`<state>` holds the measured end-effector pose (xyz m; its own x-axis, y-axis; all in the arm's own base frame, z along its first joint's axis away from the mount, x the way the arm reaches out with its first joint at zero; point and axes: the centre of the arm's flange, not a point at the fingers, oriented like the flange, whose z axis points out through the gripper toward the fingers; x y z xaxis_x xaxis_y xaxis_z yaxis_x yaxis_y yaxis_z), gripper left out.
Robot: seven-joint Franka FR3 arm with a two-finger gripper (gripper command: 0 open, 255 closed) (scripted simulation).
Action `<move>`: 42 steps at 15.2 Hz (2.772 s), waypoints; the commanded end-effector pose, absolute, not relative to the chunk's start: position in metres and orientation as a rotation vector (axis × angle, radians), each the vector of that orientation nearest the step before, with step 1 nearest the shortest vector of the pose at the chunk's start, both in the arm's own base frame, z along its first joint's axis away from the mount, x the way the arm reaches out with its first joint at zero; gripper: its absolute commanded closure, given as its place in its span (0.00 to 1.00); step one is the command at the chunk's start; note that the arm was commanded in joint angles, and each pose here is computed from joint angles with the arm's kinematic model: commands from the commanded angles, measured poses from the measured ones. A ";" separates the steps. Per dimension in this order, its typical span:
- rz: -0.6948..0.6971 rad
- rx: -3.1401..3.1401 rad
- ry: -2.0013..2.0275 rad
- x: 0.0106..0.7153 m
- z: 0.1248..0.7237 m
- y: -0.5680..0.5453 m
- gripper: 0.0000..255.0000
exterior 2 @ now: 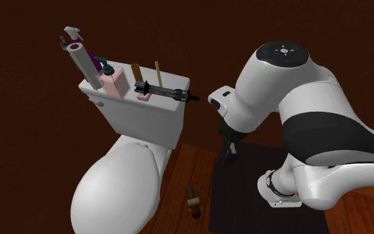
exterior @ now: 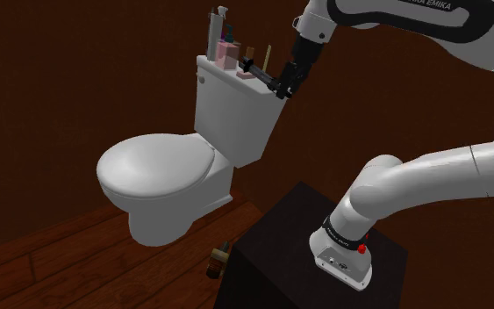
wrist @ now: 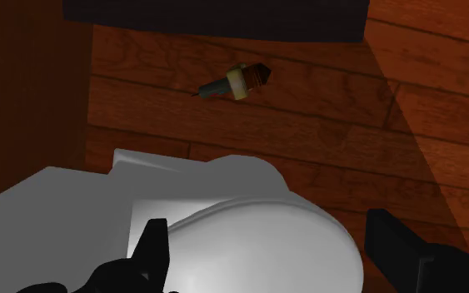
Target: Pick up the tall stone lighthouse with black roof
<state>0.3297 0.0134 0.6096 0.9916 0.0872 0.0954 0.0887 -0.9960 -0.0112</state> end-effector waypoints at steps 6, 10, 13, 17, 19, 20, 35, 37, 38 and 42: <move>-0.185 -3.115 -0.139 0.371 0.603 -0.035 0.00; -0.214 -3.112 -0.141 0.404 0.598 -0.074 0.00; -0.236 -3.109 -0.142 0.429 0.595 -0.103 0.00; -0.265 -3.105 -0.143 0.463 0.591 -0.141 0.00; -0.280 -3.103 -0.143 0.479 0.589 -0.161 0.00; -0.287 -3.101 -0.144 0.488 0.588 -0.170 0.00; -0.341 -3.093 -0.146 0.550 0.543 -0.242 0.00; -0.341 -3.093 -0.146 0.550 0.543 -0.242 0.00; -0.341 -3.093 -0.146 0.550 0.543 -0.242 1.00; -0.341 -3.093 -0.146 0.550 0.543 -0.242 1.00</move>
